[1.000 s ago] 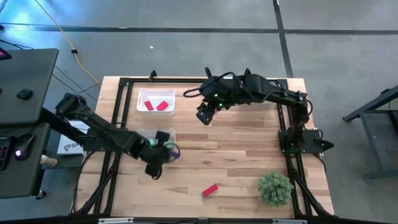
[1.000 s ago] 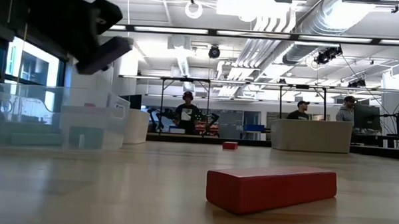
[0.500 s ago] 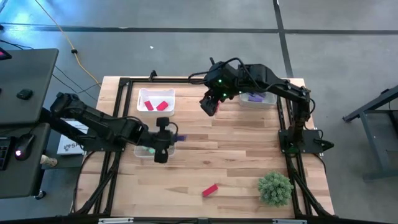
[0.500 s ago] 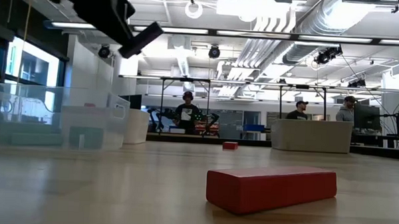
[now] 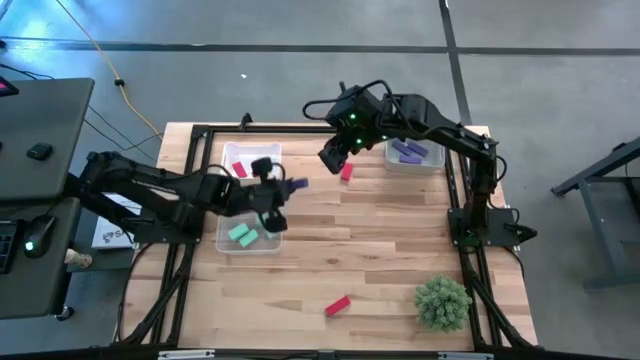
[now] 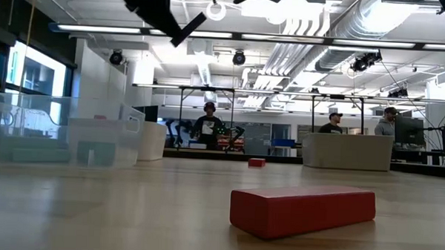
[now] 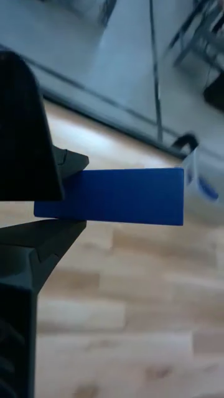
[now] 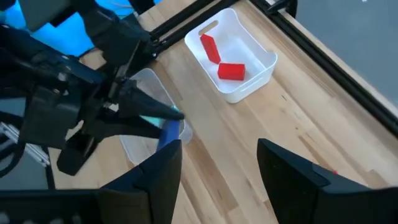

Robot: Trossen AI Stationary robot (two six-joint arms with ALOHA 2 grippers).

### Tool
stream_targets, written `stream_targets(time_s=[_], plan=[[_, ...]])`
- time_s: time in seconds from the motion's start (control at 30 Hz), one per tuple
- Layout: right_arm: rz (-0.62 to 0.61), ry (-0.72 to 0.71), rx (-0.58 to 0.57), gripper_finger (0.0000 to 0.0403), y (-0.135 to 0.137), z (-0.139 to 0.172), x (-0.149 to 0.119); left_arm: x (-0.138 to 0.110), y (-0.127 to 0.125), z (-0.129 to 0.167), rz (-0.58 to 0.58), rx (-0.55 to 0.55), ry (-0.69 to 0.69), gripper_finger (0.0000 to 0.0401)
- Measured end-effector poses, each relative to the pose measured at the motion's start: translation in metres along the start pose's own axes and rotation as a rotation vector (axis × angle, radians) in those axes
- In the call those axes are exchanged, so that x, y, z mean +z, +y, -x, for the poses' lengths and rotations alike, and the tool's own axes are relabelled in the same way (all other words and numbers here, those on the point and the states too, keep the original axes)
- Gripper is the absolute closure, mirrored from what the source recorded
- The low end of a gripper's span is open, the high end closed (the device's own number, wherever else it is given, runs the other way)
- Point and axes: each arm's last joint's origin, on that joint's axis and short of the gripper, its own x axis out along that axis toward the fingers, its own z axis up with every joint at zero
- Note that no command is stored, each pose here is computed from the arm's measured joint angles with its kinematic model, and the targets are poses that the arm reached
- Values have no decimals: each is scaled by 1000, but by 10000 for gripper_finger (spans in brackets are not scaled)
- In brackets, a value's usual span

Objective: Sort & place blocks by color
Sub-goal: Put the violet block into the gray bin

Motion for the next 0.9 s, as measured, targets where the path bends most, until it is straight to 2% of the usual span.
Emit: stream_targets(time_s=[0.17,0.33,0.47,0.9], plan=[[-72,-14,35,203,-4,0,5,11,17,-2,-7,66,-23,401],[-77,-26,110,203,-2,-8,7,19,31,-4,-37,104,-49,401],[-95,1,124,203,-3,-18,4,23,38,-5,-59,126,-55,401],[-139,22,128,203,-6,-53,-5,24,42,-6,-107,137,-52,401]])
